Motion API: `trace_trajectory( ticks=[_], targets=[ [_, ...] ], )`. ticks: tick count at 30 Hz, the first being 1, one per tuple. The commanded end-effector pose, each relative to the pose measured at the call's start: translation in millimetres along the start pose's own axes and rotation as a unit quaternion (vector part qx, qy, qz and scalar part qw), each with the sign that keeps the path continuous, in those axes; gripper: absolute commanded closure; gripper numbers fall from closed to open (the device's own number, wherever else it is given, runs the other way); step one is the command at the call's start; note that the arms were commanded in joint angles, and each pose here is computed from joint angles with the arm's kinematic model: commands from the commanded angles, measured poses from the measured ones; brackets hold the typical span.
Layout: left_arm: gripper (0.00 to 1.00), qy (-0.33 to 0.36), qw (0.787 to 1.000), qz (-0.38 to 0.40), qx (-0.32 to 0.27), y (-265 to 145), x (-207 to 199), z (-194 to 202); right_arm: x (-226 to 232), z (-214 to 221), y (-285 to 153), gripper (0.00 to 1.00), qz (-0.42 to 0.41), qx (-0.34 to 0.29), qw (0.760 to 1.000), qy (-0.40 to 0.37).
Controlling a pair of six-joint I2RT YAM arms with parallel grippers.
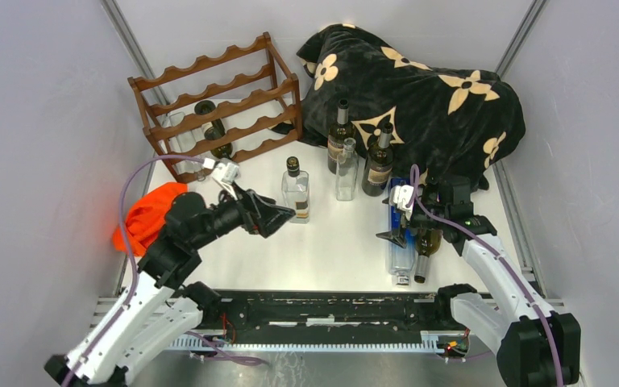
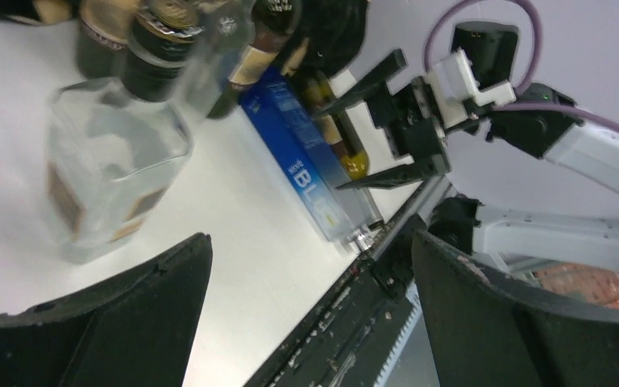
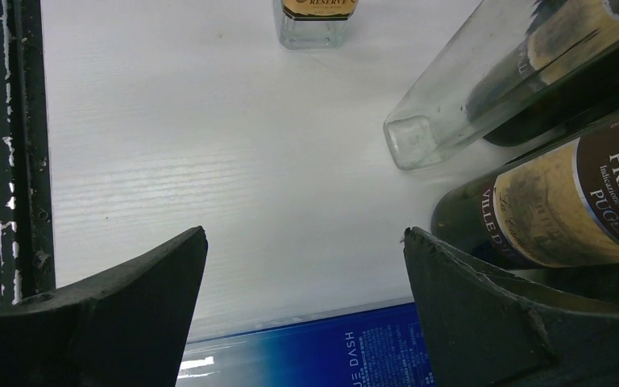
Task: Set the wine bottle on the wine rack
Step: Pick up the wine bottle from the center of the board.
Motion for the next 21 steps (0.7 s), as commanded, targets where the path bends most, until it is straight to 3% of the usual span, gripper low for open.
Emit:
trace_trajectory(
  ticks=[1, 3, 7, 14, 21],
  targets=[
    [0.02, 0.047, 0.999, -0.018, -0.006, 17, -28, -19, -7, -3, -1, 0.02, 0.009, -0.003, 1.000, -0.018],
    [0.02, 0.082, 0.996, -0.040, 0.022, 20, -43, -14, -7, -2, -1, 0.02, 0.011, -0.001, 1.000, -0.019],
    [0.01, 0.107, 0.992, -0.069, 0.015, 15, -53, -29, -8, -2, -1, 0.02, 0.013, 0.001, 1.000, -0.020],
    [0.00, 0.130, 0.981, -0.133, 0.057, 27, -32, -19, -8, 0, -1, 0.02, 0.013, 0.005, 1.000, -0.020],
    [0.00, 0.136, 0.977, -0.153, 0.051, 34, -25, -18, -7, 0, -1, 0.02, 0.012, 0.004, 1.000, -0.019]
  ],
)
Point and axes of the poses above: each gripper's point midway between its finger pads, its own y axis out along the fingers, its own x axis along the line the jaws close on, z = x × y, the point moved 1 cm from there along -y, back along the fingers, and after that the axes turned 8 degrees about y, right-handed, at the moved point
